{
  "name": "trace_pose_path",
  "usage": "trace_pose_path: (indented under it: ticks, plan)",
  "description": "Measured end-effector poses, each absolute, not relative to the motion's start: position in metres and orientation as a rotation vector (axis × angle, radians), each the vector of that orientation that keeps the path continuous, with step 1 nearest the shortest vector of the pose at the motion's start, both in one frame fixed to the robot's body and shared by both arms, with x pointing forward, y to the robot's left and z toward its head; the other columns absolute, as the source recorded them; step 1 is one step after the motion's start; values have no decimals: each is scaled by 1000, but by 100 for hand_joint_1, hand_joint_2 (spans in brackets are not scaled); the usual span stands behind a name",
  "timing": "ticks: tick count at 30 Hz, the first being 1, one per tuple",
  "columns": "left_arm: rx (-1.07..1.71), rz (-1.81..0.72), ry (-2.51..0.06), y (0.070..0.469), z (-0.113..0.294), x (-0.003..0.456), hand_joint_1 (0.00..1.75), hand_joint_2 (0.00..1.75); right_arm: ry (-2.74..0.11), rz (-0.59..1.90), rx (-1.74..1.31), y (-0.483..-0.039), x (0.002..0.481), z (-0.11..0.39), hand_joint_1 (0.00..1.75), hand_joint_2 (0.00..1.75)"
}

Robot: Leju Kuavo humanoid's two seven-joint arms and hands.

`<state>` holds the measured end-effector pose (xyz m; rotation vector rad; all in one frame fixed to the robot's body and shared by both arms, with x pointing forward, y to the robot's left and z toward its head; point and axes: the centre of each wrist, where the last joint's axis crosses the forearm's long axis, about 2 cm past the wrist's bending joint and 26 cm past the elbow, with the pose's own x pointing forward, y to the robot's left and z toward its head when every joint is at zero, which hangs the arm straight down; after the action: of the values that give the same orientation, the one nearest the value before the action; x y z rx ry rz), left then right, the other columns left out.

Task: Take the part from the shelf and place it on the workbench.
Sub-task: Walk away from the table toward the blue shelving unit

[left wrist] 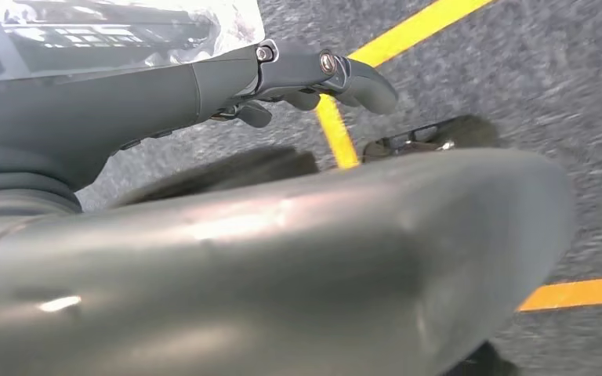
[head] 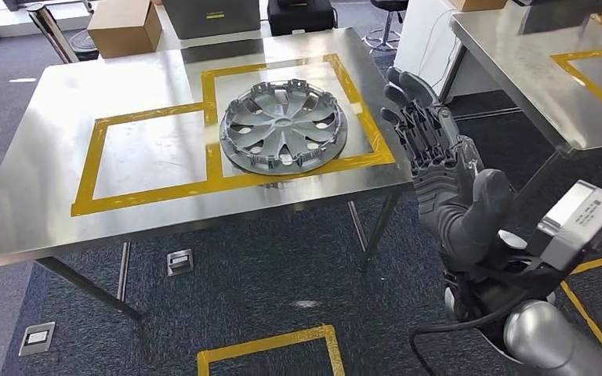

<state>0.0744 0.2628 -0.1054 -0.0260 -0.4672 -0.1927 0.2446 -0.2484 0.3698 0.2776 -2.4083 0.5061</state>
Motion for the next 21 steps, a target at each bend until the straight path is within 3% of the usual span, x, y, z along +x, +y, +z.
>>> trace_pose_path:
  ticks: [21]
  plan:
    - [-21, -187, -475, 262, -105, 78, 0, 0, -2400, 504, 277, -249, 244, 367, 0, 0]
